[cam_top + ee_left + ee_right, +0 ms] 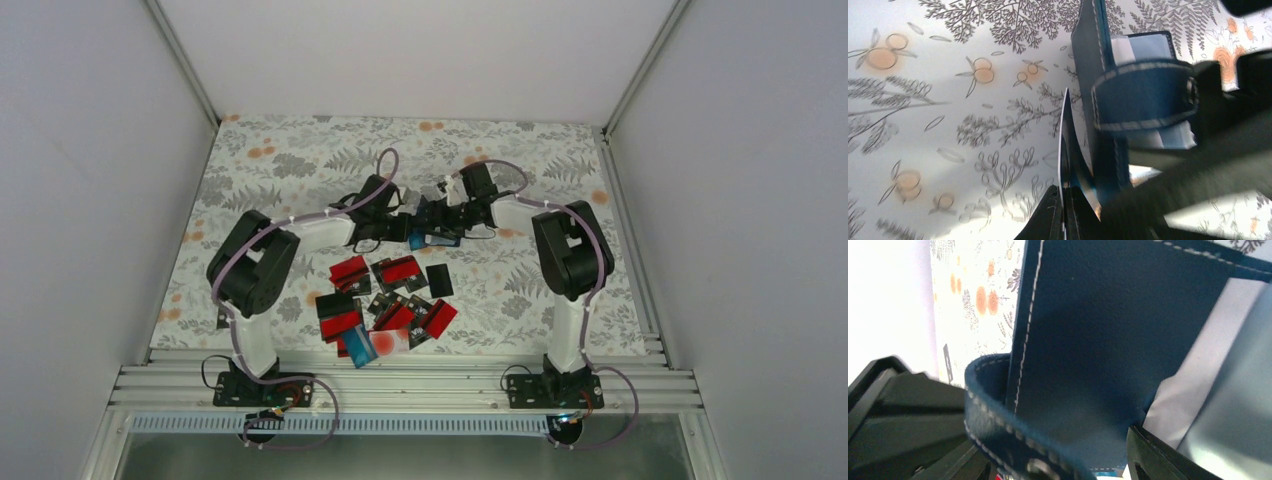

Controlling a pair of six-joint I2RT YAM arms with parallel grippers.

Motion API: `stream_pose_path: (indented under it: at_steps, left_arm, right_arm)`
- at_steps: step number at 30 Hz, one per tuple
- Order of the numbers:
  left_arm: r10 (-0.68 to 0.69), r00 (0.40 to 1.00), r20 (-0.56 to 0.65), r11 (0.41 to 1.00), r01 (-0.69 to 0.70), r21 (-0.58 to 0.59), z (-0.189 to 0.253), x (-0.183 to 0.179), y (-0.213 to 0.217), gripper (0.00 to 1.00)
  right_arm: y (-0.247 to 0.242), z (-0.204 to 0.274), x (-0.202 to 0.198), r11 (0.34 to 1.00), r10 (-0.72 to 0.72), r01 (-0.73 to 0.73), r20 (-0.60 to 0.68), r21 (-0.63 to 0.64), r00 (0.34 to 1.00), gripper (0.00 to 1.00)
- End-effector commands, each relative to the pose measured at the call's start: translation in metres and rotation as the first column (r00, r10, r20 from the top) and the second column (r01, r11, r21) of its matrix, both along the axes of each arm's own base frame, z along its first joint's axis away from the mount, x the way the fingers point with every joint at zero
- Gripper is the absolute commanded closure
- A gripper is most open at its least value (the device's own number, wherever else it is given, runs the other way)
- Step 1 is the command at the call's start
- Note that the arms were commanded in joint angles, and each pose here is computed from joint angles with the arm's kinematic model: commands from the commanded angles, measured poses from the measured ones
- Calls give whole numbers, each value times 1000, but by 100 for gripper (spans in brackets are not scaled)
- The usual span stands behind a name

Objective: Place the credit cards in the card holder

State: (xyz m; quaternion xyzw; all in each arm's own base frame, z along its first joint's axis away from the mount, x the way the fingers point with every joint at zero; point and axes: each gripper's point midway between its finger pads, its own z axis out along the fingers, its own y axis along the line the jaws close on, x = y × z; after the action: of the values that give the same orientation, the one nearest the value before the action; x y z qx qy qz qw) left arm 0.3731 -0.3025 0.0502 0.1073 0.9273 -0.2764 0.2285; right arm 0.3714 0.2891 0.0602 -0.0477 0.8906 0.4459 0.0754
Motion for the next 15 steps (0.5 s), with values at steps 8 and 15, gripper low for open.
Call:
stream_pose_path:
  at_steps: [8, 15]
  left_arm:
    - [61, 997, 51, 989, -67, 131, 38, -42, 56, 98]
    - [90, 981, 171, 987, -111, 116, 72, -28, 62, 98]
  right_arm:
    - [13, -13, 3, 999, 50, -50, 8, -6, 999, 34]
    - [12, -13, 1, 998, 55, -55, 7, -9, 998, 32]
